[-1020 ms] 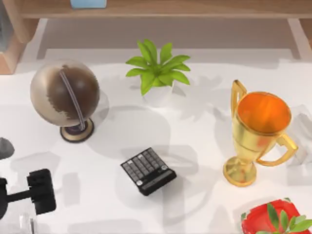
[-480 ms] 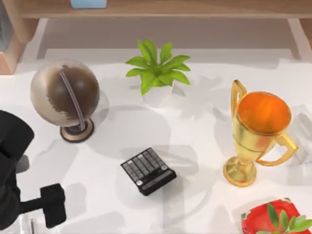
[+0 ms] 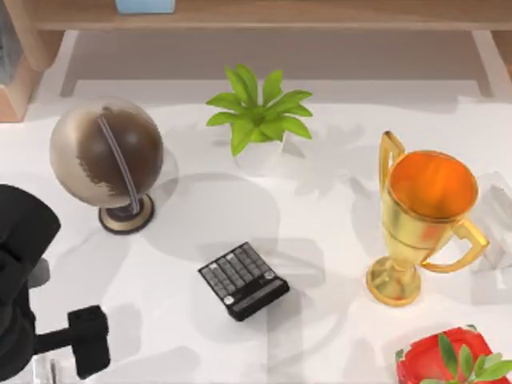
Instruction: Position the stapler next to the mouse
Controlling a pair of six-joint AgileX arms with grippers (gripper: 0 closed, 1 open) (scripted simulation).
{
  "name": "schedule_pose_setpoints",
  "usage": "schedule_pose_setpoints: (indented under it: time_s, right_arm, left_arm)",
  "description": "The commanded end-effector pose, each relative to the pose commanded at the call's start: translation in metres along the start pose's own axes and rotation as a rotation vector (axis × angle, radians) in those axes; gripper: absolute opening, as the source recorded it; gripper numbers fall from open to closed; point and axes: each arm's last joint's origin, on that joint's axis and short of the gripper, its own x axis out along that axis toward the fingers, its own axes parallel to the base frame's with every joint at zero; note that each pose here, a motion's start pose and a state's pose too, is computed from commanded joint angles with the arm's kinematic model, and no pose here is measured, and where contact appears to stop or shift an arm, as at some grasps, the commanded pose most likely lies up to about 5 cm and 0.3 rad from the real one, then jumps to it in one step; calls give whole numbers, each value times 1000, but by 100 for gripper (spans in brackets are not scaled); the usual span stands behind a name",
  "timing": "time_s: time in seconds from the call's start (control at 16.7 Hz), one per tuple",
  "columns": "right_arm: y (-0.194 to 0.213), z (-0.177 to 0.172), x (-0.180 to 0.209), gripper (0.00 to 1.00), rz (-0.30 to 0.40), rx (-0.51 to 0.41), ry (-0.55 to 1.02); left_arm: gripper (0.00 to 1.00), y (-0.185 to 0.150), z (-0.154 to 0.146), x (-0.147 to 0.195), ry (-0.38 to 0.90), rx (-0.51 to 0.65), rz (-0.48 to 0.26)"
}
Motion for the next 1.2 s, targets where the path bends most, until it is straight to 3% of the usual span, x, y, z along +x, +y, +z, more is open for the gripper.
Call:
schedule_pose_setpoints:
  time_s: [0.42, 0.66, 1.2]
  right_arm:
    - [0, 0, 0, 100, 0, 0, 0]
    - [0, 0, 0, 100, 0, 0, 0]
    - [0, 0, 0, 100, 0, 0, 0]
  left_arm:
    - [100, -2, 1, 41, -13, 2, -10]
    - [100, -1, 1, 44, -7, 2, -5]
    - [32, -1, 1, 44, -7, 2, -5]
